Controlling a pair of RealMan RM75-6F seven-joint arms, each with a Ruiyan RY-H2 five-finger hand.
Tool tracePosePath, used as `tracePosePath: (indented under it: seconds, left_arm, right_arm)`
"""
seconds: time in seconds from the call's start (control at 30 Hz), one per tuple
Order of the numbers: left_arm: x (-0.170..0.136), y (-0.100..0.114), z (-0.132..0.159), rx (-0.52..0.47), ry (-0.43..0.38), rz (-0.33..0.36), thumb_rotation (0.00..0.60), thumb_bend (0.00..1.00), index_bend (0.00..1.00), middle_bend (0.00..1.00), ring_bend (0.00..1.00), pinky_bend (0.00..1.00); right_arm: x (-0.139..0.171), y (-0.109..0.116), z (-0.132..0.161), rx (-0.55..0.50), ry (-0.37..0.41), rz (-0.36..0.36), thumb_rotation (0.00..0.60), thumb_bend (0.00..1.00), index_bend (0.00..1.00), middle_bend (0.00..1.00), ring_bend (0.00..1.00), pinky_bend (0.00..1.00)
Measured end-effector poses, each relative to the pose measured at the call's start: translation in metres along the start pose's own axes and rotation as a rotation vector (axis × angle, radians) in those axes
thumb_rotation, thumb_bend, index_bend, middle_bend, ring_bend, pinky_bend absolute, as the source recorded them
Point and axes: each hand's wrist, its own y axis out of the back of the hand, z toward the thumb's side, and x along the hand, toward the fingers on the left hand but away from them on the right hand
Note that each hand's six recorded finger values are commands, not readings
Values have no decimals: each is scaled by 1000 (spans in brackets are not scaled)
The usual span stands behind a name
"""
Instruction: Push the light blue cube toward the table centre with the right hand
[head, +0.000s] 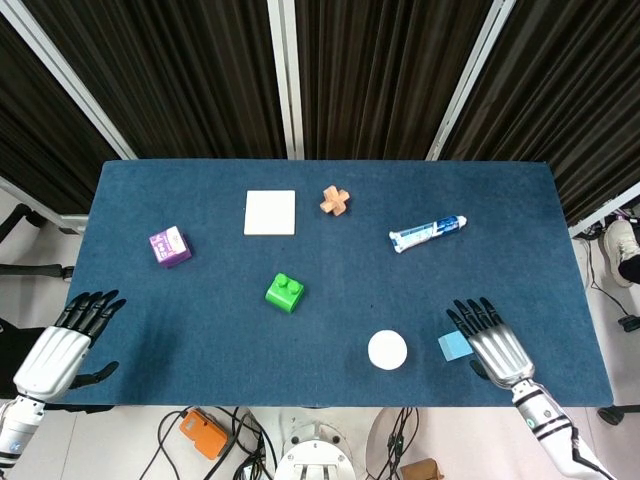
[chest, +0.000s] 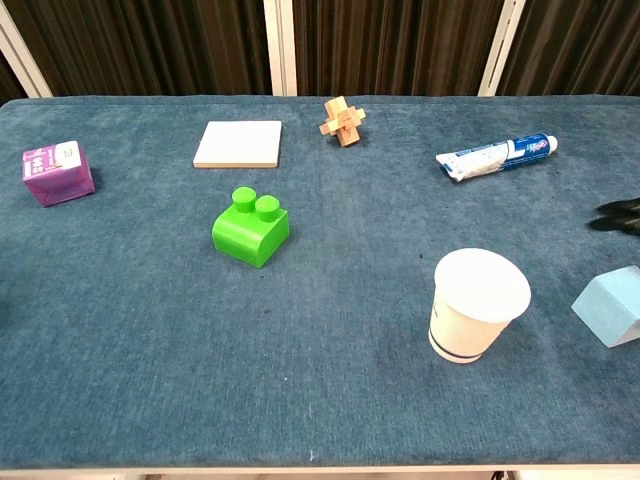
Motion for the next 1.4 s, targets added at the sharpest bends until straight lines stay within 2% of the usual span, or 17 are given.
tracePosePath:
  seconds: [0.03,0.1,0.2,0.27,0.37,0.5,0.63,0.7,0.83,0.97,1.03,1.1,1.2,1.4]
  left_arm:
    - [0,0,0,-1,1,0,600,164,0,0,0,11]
    - [0,0,-1,-1,4,2,600,163,0,0,0,11]
    - [0,1,-1,1,6,6,600,163,0,0,0,11]
    - [-1,1,-1,0,4,8,600,164,0,0,0,12]
    - [-2,2,-1,-2,3,12,600,163,0,0,0,11]
    - [-1,3,-2,-5,6,12,600,163,0,0,0,11]
    - [0,3,-2,-4,10,12,600,163,0,0,0,12]
    - [-1,3,-3,-5,13,16,600,163,0,0,0,11]
    - [-1,4,-5,-10,20,18,600,163,0,0,0,11]
    - [-2,5,-6,-11,20,21,600,163,0,0,0,11]
    - [-4,6,-5,-11,19,24,600,163,0,0,0,11]
    - [-5,7,-5,-13,17,28,600,163,0,0,0,11]
    - [-5,7,-5,-14,16,29,600,164,0,0,0,11]
    - [-4,5,-5,-13,17,24,600,164,0,0,0,11]
  right_arm:
    - [-6,0,4,1,9,4,600,422,308,212,83,119]
    - [-15,-1,10,0,20,14,600,421,503,347,268,281]
    - [-24,-4,16,0,28,20,600,421,684,499,450,431]
    - [-27,-4,17,-1,28,10,600,421,754,561,513,488]
    - [-32,4,18,-11,21,-32,600,421,781,583,537,528]
    - [-49,28,23,-41,22,-110,600,421,781,583,538,531]
    - [-83,61,41,-83,51,-172,600,421,776,583,538,531]
    - [-98,70,53,-99,70,-175,600,421,772,583,538,531]
    - [-128,77,87,-102,113,-147,600,421,725,583,532,530]
    - [-145,71,117,-94,149,-100,600,421,578,574,477,525]
    - [-148,65,124,-86,159,-74,600,421,424,525,439,519]
    - [-149,60,125,-87,159,-56,600,421,180,430,373,497]
    - [-147,57,121,-92,150,-34,600,420,9,319,281,451]
    - [-137,66,108,-89,127,-43,600,420,0,197,175,404]
